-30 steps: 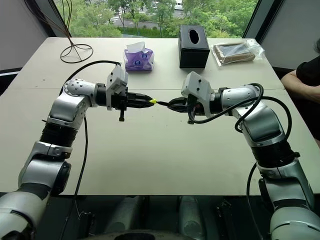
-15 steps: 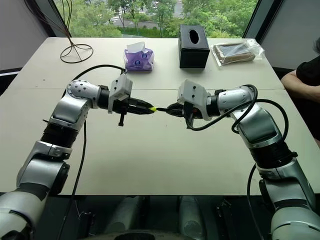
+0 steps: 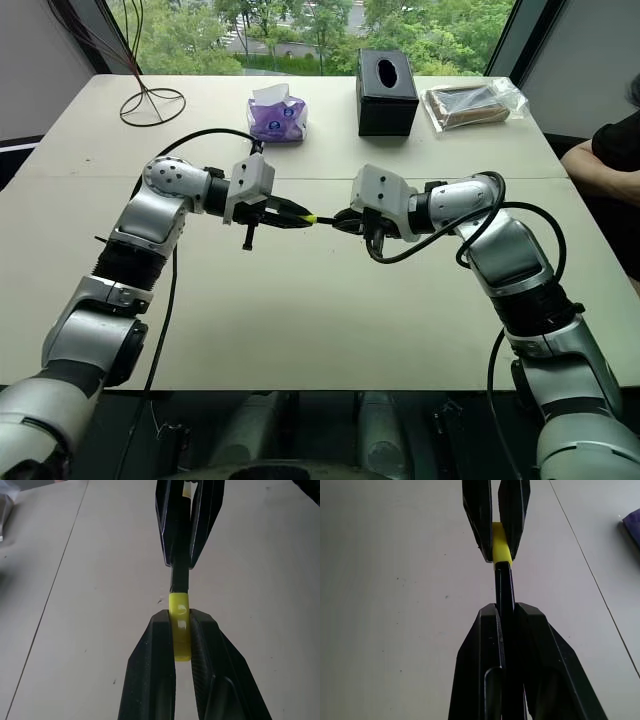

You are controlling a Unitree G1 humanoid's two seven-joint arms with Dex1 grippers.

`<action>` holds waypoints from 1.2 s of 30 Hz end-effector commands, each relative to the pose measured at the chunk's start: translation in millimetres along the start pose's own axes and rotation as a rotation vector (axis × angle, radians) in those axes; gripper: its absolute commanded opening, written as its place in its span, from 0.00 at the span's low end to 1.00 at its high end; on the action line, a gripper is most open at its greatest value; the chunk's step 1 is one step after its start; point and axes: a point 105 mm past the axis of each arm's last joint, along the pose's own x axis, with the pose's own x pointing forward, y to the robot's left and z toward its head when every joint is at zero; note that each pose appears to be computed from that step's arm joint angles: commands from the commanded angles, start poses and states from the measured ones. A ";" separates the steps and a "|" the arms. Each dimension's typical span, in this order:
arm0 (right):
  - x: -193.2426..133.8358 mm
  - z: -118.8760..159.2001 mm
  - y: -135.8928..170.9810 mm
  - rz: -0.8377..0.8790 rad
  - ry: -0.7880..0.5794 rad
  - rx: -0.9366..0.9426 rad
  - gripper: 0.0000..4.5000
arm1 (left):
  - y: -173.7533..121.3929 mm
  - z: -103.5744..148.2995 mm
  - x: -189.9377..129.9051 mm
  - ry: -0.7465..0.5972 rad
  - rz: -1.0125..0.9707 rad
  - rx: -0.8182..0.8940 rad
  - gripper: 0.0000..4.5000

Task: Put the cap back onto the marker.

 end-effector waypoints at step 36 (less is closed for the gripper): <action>4.2 46.5 -19.2 -0.117 -0.125 -0.168 0.00 | -10.2 5.5 28.3 0.060 -0.141 0.223 0.02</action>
